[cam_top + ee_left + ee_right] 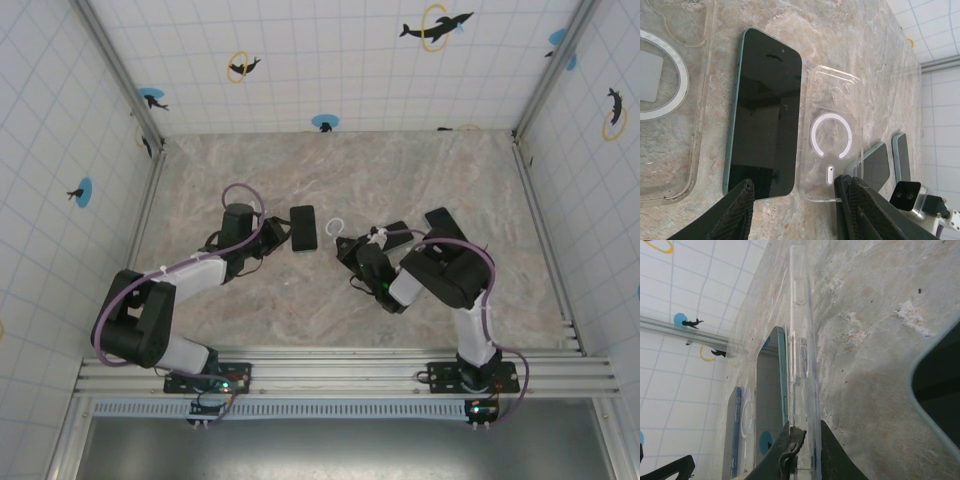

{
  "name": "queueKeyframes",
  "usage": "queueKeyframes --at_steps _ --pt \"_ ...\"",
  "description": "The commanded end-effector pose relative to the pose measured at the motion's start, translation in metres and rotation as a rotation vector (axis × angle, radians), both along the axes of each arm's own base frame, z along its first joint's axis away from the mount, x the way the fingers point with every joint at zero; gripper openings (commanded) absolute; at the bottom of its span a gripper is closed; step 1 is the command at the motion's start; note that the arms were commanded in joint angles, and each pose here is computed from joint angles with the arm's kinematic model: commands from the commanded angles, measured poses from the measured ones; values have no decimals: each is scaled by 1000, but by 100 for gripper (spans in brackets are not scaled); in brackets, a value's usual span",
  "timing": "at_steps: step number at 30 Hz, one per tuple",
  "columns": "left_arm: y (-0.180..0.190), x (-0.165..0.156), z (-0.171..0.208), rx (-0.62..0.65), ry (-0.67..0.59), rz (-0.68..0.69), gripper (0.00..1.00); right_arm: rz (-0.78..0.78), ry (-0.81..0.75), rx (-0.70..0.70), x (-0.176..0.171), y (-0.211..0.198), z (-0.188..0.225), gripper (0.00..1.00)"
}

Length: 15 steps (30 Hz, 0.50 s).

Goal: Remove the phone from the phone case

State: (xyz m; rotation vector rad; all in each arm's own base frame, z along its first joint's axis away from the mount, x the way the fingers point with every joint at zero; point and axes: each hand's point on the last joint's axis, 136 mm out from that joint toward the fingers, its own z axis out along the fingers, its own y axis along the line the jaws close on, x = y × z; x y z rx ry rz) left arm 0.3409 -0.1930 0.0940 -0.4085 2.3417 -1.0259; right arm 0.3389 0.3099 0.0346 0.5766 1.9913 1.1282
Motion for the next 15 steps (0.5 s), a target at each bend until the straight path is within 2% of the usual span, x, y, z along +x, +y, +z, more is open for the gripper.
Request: queueKeyframes --at_steps 1,8,15 --pt "0 2 11 -2 -43 -24 53 39 -28 28 6 14 6 16" --pt "-1 2 12 6 -43 -36 53 93 -1 9 5 22 -1 19" --pt "-3 4 13 7 -45 -52 55 92 -31 -61 10 15 9 33"
